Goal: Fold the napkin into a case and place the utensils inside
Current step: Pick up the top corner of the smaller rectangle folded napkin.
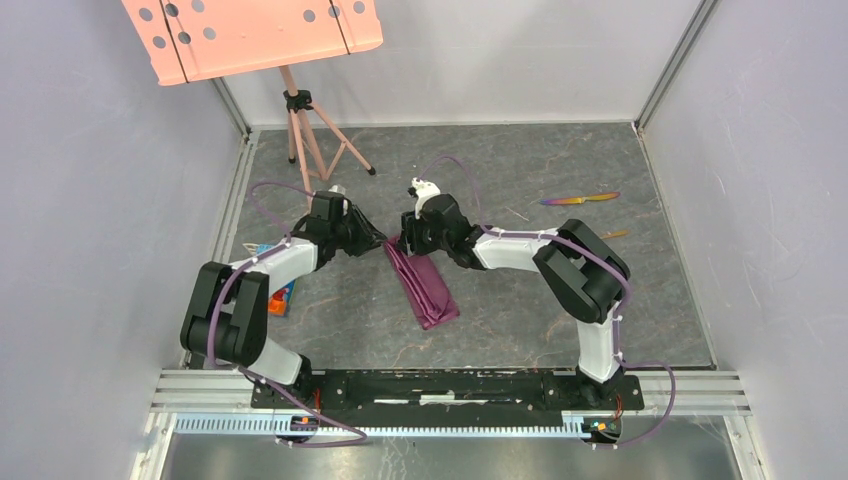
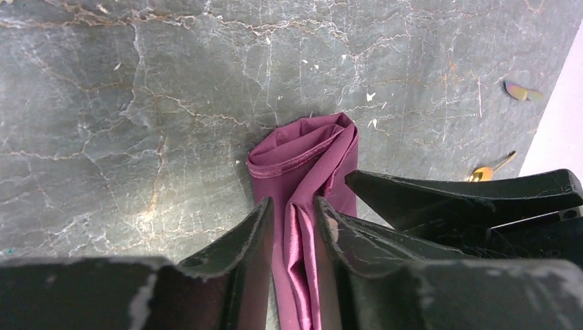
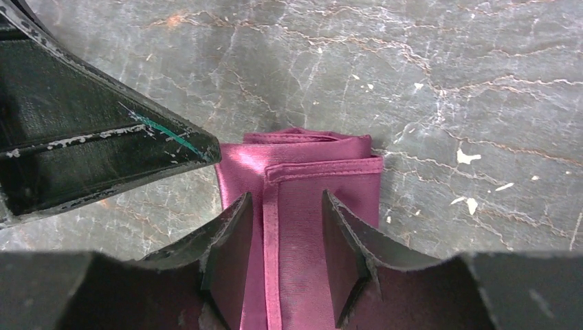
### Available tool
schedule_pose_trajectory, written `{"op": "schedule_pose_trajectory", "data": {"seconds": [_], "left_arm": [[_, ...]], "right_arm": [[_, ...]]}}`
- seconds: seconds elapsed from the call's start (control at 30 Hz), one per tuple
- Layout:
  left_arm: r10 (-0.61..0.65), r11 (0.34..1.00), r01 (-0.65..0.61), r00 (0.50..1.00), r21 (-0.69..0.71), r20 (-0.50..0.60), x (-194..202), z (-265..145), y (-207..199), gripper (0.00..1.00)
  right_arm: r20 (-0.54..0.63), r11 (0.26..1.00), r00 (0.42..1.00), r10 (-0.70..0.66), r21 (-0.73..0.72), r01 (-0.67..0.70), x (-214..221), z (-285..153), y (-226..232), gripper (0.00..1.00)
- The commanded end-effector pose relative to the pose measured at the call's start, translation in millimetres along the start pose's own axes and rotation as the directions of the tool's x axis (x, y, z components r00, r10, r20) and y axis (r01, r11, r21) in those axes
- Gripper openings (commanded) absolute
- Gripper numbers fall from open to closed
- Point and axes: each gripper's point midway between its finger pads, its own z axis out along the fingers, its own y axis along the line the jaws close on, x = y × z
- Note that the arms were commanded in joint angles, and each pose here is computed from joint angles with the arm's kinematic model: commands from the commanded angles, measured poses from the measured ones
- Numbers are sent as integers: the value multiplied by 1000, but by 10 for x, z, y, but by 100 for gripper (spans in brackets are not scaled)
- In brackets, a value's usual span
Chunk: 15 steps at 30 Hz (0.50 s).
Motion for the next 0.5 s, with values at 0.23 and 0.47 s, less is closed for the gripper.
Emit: {"op": "schedule_pose_trajectory", "data": {"seconds": [0.23,0.47], "left_arm": [[-15,999,15,1000,48,-5,-30,155,-73,23],[-15,998,16,1000,60,-12,-12,186,-81,17]], "right_arm": [[27,998,998,-59,25,58,-135,113,74,47],[12,996,997,-83,24,82,-104,187,103,47]]}}
